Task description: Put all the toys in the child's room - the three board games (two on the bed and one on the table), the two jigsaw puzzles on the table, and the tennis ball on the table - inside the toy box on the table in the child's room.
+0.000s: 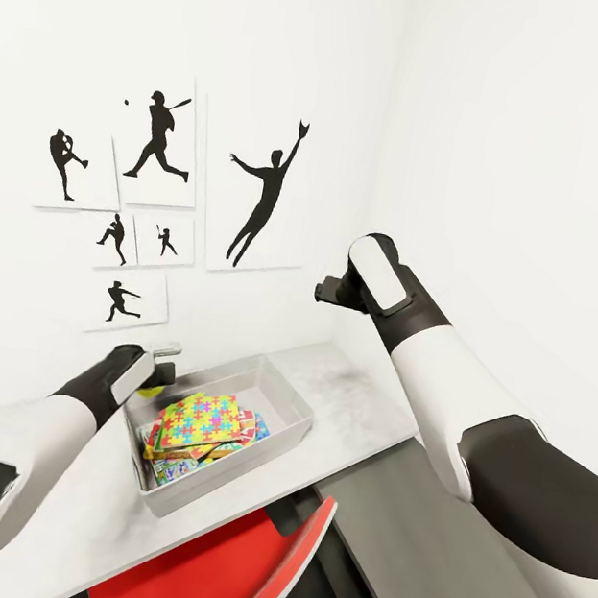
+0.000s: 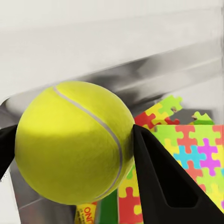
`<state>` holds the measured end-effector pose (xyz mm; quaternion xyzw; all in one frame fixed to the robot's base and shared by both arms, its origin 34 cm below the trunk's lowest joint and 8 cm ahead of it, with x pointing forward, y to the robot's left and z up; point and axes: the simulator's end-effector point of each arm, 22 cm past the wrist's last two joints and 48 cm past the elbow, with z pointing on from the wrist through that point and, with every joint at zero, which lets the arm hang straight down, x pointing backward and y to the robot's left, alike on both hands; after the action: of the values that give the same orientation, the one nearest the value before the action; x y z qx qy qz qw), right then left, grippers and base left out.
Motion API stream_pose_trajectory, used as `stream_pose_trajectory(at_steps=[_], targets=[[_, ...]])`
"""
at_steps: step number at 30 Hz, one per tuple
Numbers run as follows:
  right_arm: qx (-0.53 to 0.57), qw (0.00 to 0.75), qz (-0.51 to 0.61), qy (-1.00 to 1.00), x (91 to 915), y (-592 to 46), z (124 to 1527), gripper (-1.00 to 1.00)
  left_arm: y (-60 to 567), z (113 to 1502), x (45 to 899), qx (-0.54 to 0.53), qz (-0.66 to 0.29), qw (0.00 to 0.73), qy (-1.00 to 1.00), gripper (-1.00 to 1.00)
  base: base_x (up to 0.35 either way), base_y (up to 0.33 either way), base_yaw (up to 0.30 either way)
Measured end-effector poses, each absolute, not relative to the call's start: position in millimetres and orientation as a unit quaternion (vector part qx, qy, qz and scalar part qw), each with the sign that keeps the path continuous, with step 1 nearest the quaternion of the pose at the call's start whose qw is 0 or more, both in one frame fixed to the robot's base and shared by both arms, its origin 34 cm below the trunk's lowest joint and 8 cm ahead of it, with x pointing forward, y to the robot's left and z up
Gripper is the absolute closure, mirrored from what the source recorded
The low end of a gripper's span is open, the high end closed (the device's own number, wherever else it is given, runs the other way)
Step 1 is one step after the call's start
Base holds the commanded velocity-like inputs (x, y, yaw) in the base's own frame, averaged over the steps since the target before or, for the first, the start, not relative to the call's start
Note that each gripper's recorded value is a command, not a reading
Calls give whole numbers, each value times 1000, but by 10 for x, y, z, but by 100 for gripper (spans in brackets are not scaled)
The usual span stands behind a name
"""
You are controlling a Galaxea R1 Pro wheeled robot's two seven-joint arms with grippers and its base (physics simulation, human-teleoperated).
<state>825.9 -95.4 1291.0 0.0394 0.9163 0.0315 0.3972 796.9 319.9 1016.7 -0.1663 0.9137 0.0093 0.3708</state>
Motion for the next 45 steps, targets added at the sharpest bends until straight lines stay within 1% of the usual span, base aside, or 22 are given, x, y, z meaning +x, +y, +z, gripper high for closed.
stream_pose_trajectory(at_steps=[5,18,19,25,40,45], targets=[[39,397,31,916,8259,-953,12909,-100,3150,10170,7980,-144,23,375,916,100,0,0,0],[38,397,29,916,8257,-952,12898,-100,3150,10177,7987,-141,26,377,915,100,0,0,0],[38,398,29,916,8258,-952,12898,-100,3155,10185,7996,-142,26,380,914,-100,0,0,0],[38,397,29,916,8257,-952,12898,-100,3169,10229,8037,-145,26,393,908,-100,0,0,0],[38,397,29,916,8257,-952,12898,-100,3170,10233,8041,-144,26,394,907,-100,0,0,0],[38,398,29,916,8259,-950,12900,-100,3110,10232,8055,-141,5,394,908,-100,0,0,0]])
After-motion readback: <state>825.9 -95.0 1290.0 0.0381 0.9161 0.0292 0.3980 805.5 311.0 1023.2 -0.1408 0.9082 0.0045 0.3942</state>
